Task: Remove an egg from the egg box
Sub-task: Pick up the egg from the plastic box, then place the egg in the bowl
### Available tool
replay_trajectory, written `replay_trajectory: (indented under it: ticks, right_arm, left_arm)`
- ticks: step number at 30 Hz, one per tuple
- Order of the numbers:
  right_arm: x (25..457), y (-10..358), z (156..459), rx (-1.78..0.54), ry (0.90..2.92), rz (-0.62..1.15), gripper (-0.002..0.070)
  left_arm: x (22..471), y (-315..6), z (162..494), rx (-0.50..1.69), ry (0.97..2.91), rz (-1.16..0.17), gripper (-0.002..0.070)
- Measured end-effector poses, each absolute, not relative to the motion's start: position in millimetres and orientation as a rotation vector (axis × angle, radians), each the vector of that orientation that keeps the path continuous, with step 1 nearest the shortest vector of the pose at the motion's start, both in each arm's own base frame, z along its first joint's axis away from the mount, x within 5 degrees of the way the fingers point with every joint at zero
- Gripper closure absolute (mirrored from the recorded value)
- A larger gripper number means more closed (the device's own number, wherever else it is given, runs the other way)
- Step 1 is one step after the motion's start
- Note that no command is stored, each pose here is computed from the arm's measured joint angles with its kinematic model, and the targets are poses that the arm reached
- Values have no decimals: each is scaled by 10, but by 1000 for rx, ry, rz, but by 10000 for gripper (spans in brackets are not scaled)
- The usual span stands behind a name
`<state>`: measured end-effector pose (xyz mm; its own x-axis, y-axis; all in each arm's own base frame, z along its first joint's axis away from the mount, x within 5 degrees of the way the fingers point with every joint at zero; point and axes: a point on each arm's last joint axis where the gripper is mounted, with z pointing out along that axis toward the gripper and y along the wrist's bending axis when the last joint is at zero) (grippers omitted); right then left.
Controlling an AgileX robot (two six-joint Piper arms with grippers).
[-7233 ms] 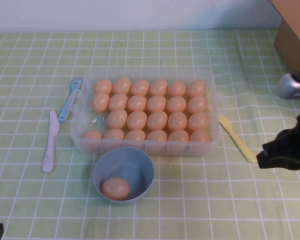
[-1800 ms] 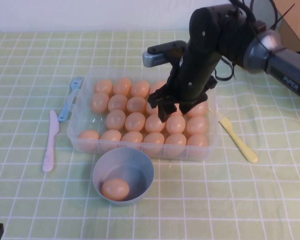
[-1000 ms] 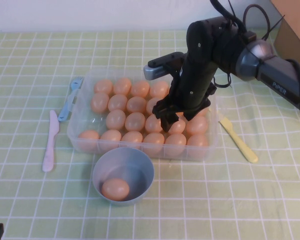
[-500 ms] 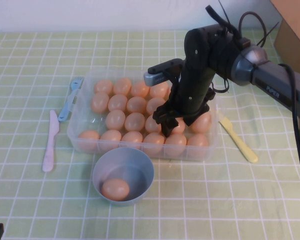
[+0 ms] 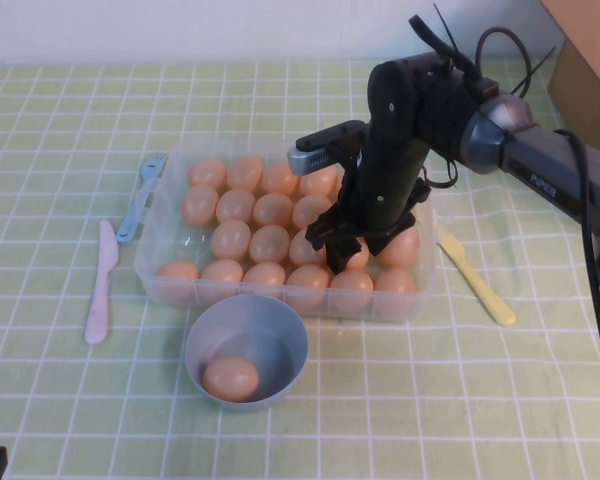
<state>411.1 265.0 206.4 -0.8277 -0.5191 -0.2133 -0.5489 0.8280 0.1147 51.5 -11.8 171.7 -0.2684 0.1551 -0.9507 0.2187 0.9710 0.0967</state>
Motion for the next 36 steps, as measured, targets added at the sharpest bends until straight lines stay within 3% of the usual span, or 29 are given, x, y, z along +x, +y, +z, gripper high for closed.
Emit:
replay_trajectory:
  ticks: [8,18,23,29,36]
  right_arm:
    - [4106,2647,2093,-834,2831,257,274]
    - [3949,2549,2802,-807,2691,297,274]
    - [3768,2663,3000,-848,2645,338,274]
    - [3400,2937,3017,-976,2640,381,274]
    - [2992,3269,2789,-1156,2673,384,274]
  left_arm:
    - [515,-118,1717,273,1850,-62,679]
    - [515,-118,1717,273,1850,-62,679]
    - [515,-118,1717,273,1850,-62,679]
    - [515,-118,1717,273,1850,-62,679]
    - [515,-118,1717,273,1850,-62,679]
